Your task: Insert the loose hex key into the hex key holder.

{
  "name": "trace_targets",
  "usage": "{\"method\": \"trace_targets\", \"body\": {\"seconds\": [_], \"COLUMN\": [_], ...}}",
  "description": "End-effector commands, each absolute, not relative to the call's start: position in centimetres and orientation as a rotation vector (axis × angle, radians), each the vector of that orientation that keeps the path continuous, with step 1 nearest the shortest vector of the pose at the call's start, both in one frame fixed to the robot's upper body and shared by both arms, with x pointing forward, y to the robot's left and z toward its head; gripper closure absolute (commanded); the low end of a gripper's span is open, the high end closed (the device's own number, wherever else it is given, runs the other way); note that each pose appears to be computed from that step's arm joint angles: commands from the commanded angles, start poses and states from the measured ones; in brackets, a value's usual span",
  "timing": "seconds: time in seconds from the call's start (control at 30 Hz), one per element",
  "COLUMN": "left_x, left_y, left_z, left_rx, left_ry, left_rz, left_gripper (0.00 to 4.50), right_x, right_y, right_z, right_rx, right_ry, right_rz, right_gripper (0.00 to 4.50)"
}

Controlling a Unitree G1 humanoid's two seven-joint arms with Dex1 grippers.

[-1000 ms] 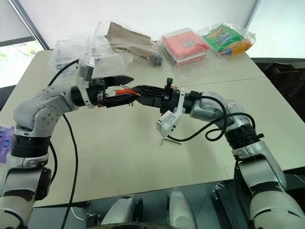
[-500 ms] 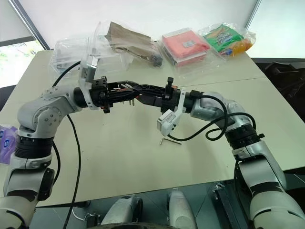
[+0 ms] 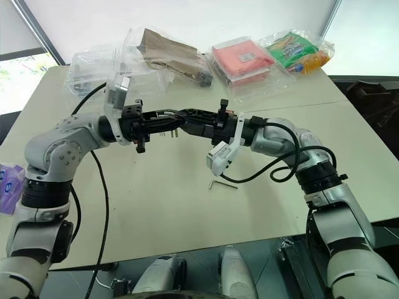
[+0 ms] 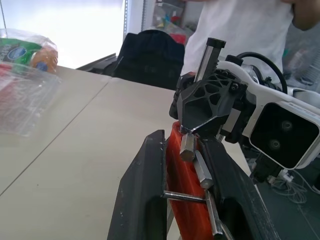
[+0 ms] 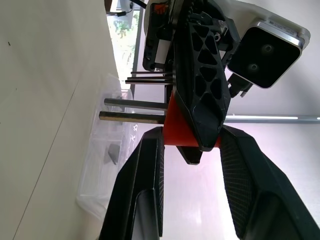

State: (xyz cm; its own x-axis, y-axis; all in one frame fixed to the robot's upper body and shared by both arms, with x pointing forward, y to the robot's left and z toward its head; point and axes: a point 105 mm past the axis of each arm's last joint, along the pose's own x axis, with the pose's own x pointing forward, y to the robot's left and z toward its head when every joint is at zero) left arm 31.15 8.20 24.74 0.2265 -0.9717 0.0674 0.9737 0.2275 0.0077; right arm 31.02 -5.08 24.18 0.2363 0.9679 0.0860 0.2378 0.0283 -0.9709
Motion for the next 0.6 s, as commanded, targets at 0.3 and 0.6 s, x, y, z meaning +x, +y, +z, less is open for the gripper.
{"method": "trace_targets", "body": {"seconds": [0.3,0.6], "left_x": [31.5,31.9], "left_y": [8.5,9.1], "left_z": [25.3,24.9], "left_rx": [0.010,0.090], "left_ry": [-0.107,-0.153], "left_rz": [-1.290,-1.197], "left_gripper": [4.23,4.23], "right_x": [31.2,34.3], "right_y": [-5.7,-11.6], "right_z": [26.3,22.1], "right_rx": [-1.407,-0.920], "right_ry": [-1.199,-0.345], "right_rz": [0.822,0.970], "right_gripper": [0.02,0.02]}}
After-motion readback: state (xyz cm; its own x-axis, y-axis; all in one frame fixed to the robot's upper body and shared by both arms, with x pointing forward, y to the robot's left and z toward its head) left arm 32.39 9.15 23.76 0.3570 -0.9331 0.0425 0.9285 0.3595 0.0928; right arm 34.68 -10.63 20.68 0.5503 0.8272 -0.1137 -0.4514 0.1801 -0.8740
